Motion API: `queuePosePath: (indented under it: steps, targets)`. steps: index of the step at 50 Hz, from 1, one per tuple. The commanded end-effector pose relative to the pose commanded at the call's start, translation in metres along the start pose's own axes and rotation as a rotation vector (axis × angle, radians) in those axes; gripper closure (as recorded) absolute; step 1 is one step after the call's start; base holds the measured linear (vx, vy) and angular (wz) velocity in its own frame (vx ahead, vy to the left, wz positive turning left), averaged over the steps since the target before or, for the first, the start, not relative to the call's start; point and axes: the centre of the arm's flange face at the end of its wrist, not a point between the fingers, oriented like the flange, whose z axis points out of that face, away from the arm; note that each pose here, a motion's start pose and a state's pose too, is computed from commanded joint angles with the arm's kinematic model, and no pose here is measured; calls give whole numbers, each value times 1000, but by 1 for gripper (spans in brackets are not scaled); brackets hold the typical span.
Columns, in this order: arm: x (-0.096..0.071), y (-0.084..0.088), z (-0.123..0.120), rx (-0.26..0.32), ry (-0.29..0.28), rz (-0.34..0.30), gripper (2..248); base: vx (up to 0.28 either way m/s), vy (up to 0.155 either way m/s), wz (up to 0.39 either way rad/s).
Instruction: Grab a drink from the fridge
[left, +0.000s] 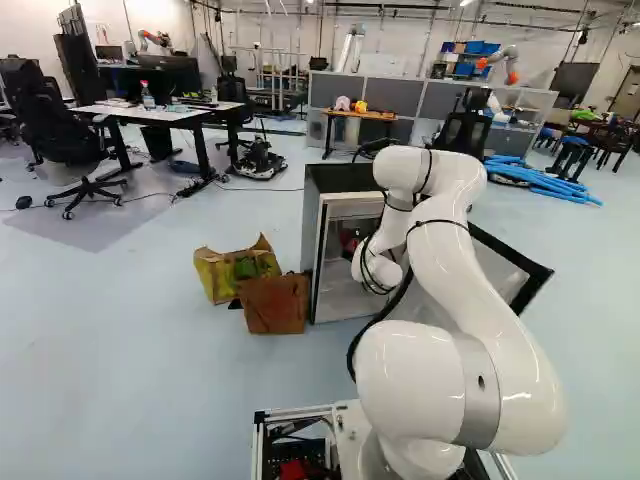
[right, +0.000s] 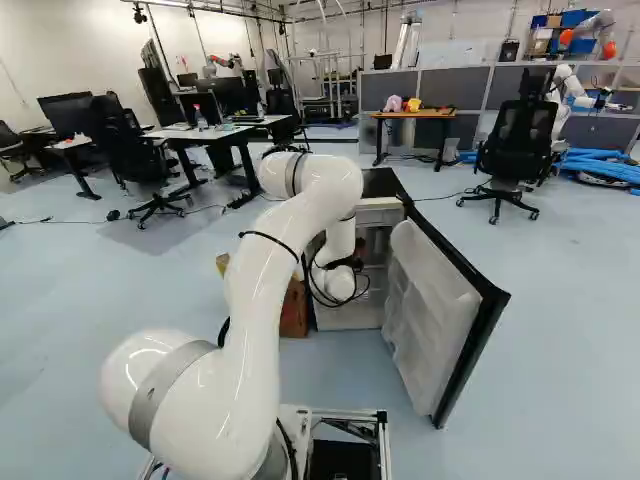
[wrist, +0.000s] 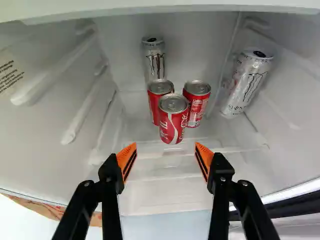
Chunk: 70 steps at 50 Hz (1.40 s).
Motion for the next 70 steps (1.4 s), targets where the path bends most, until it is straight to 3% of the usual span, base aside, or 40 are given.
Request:
queuePosePath:
  steps: [70]
  targets:
    - [11,7,57,4,87,-35,77,0,0,0]
